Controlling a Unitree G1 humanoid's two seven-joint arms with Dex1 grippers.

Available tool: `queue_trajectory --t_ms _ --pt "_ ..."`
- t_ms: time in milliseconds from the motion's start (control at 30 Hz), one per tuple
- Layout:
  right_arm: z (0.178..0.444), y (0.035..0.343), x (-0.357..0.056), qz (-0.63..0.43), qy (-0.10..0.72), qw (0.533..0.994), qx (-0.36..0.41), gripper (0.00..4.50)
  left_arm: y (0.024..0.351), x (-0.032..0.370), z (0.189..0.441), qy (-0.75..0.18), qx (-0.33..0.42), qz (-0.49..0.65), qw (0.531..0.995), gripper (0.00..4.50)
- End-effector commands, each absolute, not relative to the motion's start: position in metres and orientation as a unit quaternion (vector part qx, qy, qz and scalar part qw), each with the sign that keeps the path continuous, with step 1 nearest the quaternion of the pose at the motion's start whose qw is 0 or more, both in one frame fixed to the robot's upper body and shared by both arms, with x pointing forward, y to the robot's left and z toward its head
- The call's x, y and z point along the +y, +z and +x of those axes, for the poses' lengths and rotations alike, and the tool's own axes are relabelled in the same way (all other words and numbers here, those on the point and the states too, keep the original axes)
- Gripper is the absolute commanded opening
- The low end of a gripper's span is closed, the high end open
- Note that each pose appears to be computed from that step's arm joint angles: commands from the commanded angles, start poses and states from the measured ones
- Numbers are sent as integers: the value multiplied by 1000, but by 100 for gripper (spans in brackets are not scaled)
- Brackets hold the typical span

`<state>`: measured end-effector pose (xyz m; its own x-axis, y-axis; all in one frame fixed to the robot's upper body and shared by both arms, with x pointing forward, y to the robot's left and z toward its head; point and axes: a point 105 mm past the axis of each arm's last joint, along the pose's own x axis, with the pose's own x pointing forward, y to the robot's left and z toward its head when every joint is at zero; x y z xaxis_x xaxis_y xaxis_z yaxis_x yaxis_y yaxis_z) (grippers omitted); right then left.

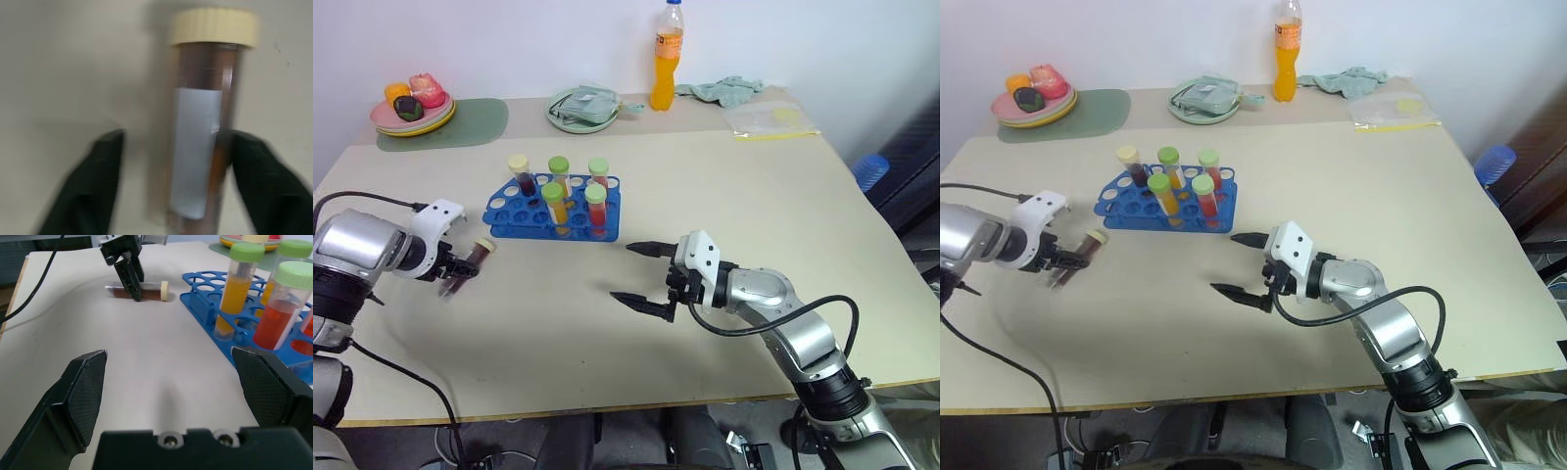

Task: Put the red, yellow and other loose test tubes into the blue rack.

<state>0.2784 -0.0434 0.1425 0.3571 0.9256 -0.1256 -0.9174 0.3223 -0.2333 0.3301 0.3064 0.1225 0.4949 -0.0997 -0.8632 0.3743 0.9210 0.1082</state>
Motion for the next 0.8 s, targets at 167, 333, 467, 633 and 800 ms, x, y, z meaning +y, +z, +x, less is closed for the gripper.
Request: queue_trajectory --t_ms 167,333,467,633,800 --pt "272 154 -42 -135 566 812 -40 450 149 343 323 -83 460 157 870 80" --pt "271 152 -42 -130 569 811 -35 450 195 384 347 38 239 196 950 80" --pt "271 152 -40 -127 577 806 -34 450 241 359 361 82 -11 143 986 80" --pt "271 151 -38 -124 585 801 -31 450 247 284 351 69 -186 133 971 80" --pt "270 152 -37 -121 587 800 -30 450 224 229 351 55 -224 121 966 80"
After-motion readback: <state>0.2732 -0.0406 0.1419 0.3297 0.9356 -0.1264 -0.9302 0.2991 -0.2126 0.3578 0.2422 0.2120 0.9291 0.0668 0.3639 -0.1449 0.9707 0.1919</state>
